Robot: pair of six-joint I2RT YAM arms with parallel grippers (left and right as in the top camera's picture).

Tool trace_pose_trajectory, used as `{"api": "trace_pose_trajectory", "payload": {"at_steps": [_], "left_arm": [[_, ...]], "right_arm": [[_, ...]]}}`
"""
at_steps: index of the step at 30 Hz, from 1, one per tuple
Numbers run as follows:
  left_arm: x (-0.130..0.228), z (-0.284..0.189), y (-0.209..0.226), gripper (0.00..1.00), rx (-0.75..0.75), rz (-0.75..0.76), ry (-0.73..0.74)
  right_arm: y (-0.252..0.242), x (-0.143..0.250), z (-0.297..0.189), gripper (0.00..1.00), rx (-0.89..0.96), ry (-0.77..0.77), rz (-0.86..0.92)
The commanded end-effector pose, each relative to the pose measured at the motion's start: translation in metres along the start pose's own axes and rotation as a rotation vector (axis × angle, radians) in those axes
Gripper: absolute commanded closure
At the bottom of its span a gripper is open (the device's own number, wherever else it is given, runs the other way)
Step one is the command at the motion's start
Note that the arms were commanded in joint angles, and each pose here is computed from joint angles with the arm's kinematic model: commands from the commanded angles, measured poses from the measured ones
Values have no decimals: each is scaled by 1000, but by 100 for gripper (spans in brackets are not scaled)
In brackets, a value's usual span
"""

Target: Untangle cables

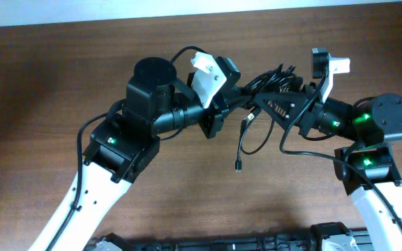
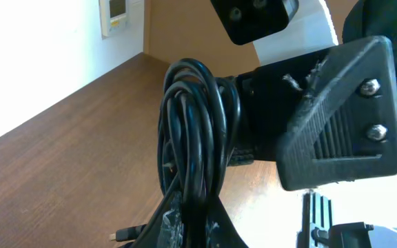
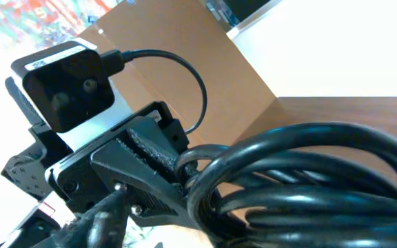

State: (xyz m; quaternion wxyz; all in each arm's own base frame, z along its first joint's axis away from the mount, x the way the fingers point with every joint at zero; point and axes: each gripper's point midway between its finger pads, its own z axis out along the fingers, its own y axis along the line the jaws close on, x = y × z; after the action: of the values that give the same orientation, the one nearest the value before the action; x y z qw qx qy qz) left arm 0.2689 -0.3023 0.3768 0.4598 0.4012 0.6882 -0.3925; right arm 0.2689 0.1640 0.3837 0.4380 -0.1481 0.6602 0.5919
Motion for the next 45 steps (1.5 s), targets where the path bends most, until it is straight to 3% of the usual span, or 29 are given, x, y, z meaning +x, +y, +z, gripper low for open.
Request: {"api": "trace_pose_trajectory", "payload": {"at_steps": [1,5,12,37,45], "left_arm": [[-7,-2,-11,100,51,9,-20],[-7,-2,-11,100,50,9,-20],[-7,-2,-8,100,31,8,-19],[1,-33,70,100,-237,-60,-7],[21,-50,109,100,-483,-98,66]], "right_arm": [[-1,-7,-1,60,13,-24,-29],[0,-7,-1,82,11,-22,-29],[2,-3,0,95,-3,-4,-28],[28,12,-3,96,-131,101,-126],[28,12,-3,96,-130,101,-125]]}}
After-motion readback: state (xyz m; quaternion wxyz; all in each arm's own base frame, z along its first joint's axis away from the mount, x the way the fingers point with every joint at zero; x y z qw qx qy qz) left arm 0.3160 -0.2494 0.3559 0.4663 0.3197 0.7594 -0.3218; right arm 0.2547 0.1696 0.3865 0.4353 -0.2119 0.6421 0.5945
